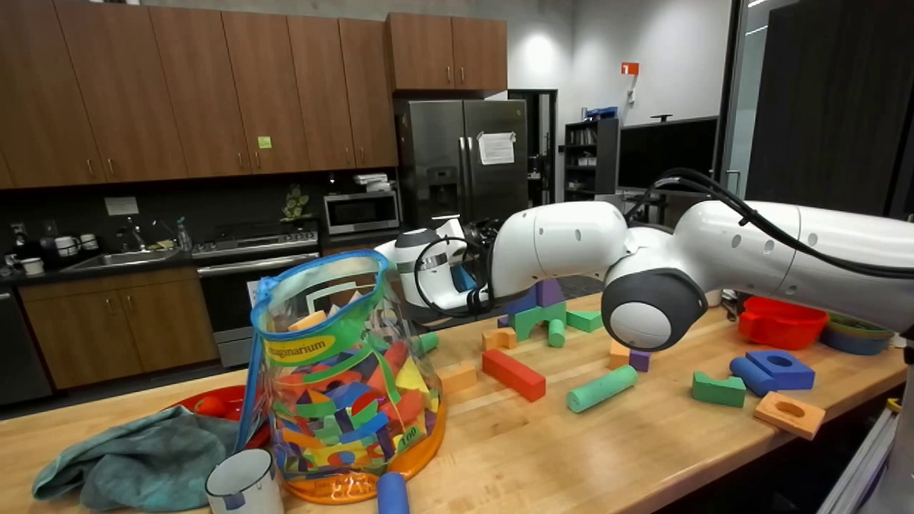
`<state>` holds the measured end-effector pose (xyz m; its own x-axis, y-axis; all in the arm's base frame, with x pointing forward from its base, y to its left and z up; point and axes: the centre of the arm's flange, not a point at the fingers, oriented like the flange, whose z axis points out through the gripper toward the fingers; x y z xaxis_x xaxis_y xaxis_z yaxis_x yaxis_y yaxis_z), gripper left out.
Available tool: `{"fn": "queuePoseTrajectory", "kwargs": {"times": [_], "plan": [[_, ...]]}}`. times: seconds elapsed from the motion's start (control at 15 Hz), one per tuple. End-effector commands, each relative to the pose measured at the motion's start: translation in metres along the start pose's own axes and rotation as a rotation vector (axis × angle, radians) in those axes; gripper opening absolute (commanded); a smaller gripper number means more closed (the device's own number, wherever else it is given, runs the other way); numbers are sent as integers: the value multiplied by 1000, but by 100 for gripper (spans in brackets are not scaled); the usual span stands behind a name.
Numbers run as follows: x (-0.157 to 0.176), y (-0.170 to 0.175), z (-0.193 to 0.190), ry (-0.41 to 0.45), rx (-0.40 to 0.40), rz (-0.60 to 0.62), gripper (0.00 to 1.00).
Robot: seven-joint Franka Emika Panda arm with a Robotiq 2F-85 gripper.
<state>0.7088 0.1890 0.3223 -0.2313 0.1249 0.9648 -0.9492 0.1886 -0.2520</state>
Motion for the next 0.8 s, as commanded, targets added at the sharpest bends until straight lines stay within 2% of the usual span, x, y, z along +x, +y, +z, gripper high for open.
{"fn": "queuePoseTrajectory", "kwargs": {"times": [0.0, 0.27, 0.6, 0.73], "plan": [[-5, -22, -7, 14, -13, 9, 100], [-5, -22, -5, 34, -9, -39, 100], [3, -25, -3, 98, 12, -159, 100], [6, -27, -3, 88, 20, -201, 100]]}}
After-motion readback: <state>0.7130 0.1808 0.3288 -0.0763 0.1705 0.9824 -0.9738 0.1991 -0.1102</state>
